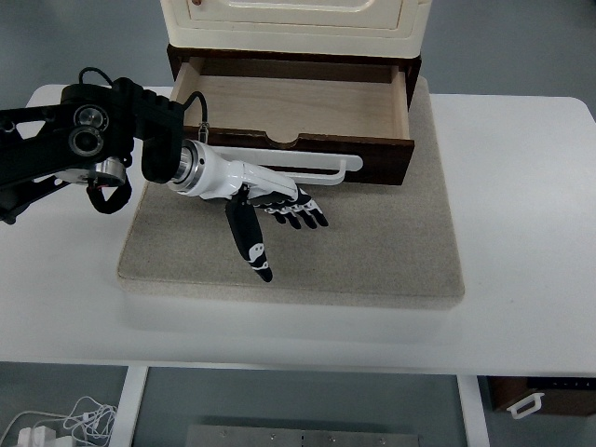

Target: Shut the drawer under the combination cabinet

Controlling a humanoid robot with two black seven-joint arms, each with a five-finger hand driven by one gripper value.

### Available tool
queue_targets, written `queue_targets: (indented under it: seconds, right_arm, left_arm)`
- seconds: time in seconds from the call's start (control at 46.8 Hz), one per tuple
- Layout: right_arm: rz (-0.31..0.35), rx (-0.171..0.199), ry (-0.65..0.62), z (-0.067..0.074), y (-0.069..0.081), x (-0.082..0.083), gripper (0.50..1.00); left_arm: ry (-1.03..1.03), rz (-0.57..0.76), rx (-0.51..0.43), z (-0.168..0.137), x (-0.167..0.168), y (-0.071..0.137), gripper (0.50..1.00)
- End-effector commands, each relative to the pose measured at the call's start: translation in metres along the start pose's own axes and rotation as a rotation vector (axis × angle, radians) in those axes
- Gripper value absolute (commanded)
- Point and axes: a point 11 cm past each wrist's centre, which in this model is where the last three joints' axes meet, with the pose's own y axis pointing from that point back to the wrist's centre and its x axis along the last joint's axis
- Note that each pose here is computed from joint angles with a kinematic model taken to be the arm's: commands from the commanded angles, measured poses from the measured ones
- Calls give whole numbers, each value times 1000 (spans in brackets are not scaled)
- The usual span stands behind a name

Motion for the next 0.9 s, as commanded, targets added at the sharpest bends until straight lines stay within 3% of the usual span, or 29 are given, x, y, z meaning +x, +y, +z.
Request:
queue_targets:
  seconds: [0.0, 0.876]
  right_arm:
    - [0, 0, -1, 0, 0, 0, 952]
    - [0, 0, -1, 0, 0, 0, 952]
  left_arm:
    - [-1, 12, 3, -1, 2, 1, 996]
    - [56, 156, 62, -25, 49, 12, 996]
